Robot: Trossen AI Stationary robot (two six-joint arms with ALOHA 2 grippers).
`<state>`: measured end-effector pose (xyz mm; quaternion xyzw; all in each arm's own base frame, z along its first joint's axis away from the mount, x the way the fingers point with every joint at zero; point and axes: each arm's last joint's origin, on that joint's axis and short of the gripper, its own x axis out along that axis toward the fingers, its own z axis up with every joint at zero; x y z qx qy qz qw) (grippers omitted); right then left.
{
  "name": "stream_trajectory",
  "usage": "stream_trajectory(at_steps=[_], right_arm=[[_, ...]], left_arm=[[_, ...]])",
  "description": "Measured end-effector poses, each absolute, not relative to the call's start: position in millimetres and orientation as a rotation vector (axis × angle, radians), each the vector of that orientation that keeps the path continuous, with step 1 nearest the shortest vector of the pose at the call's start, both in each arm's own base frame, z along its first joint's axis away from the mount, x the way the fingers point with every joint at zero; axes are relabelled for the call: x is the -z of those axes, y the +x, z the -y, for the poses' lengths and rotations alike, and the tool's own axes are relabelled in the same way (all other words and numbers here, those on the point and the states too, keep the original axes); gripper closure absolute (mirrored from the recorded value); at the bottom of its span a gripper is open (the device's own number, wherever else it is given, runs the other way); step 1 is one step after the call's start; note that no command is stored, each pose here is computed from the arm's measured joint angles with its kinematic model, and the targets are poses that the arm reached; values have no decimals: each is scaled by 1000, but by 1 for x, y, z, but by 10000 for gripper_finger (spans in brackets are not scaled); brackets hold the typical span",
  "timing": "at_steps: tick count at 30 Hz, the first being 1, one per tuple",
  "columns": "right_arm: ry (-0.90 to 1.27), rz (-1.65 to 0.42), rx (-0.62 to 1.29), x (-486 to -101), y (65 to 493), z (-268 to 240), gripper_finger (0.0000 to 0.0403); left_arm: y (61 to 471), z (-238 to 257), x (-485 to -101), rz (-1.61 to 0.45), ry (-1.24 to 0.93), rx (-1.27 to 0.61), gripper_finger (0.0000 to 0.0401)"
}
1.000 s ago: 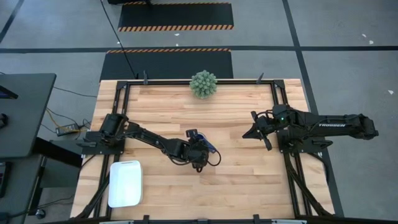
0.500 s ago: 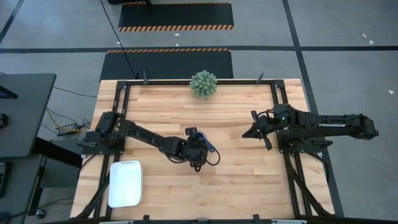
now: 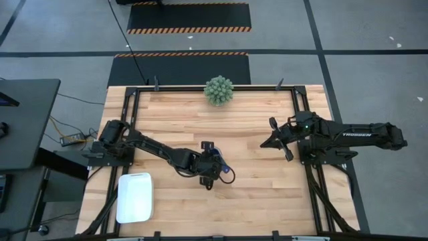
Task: Nest measuring cups in basket
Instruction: Put the nested measuring cups into the white bin
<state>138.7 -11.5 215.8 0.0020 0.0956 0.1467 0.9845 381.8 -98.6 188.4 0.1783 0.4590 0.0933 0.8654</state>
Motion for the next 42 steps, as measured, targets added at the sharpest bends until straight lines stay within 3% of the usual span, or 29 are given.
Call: stream_trajectory(at_steps=[11, 21, 31, 42], right_arm=[[3, -161, -575, -217, 136, 4, 389], [25, -167, -582, -217, 136, 4, 389], [51, -165, -591, -218, 136, 2, 389], [88, -173, -602, -219, 136, 0, 389]], left_arm=[[375, 120, -188, -970, 475, -87, 274], [362, 135, -200, -971, 480, -14, 274], [332, 126, -243, -991, 351, -71, 274], [299, 138, -266, -1008, 327, -83, 274]])
